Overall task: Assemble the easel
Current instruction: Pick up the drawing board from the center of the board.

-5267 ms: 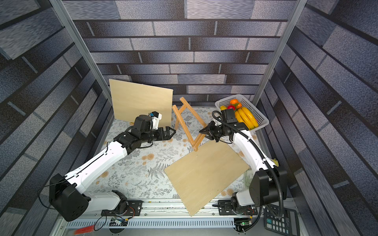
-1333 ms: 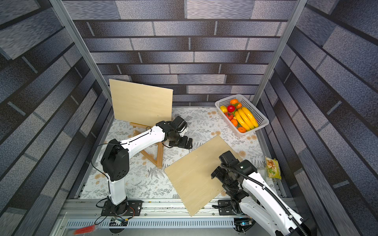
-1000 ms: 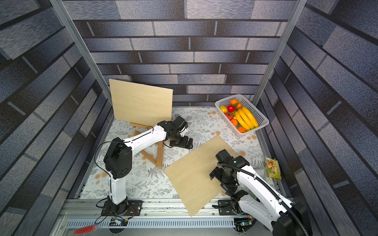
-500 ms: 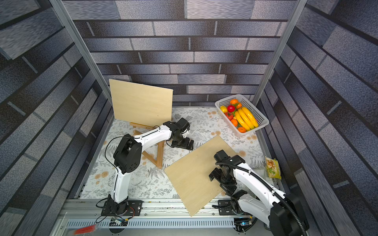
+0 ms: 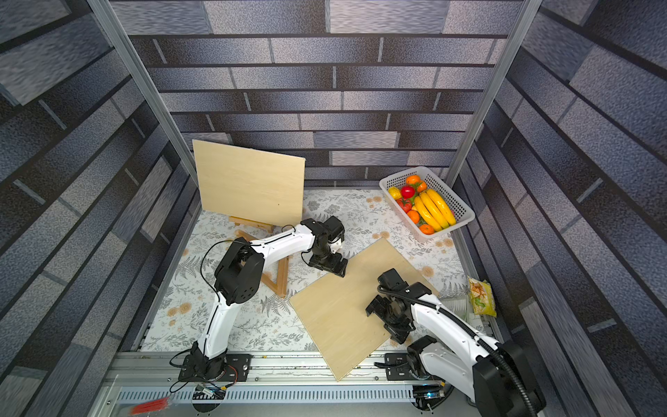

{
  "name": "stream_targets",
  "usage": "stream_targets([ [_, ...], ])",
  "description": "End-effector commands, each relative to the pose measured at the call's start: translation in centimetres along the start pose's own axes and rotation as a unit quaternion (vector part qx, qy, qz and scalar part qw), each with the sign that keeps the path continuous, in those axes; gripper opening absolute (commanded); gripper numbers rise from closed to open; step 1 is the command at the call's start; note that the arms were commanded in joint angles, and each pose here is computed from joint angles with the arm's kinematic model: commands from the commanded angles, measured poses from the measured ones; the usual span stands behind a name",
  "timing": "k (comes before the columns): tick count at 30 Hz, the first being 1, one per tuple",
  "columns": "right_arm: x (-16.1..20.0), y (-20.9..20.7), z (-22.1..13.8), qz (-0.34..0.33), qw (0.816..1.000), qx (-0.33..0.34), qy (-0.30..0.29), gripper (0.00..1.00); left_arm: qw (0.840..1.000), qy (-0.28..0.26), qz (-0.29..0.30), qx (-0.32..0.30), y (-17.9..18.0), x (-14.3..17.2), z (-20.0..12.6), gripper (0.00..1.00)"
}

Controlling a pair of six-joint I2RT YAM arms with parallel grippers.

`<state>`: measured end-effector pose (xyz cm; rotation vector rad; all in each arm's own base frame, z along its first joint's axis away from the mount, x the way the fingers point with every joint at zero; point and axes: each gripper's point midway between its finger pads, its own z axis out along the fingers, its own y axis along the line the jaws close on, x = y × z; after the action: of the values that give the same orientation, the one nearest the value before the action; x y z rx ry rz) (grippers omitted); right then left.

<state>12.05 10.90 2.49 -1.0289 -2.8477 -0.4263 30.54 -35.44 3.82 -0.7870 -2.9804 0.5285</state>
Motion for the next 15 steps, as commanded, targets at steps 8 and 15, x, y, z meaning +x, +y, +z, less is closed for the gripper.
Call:
stream_targets([
  [8, 1.5, 1.5, -1.5, 0.011, 0.998, -0.001, 0.063, 0.97, 0.999, 0.05, -0.01, 0.016, 0.4, 2.3, 0.8, 0.87],
  [15, 5.5, 2.0, -0.8, 0.013, 0.995, -0.014, 0.094, 0.98, 0.998, 0.054, -0.029, 0.025, 1.2, 2.7, 1.2, 0.84],
])
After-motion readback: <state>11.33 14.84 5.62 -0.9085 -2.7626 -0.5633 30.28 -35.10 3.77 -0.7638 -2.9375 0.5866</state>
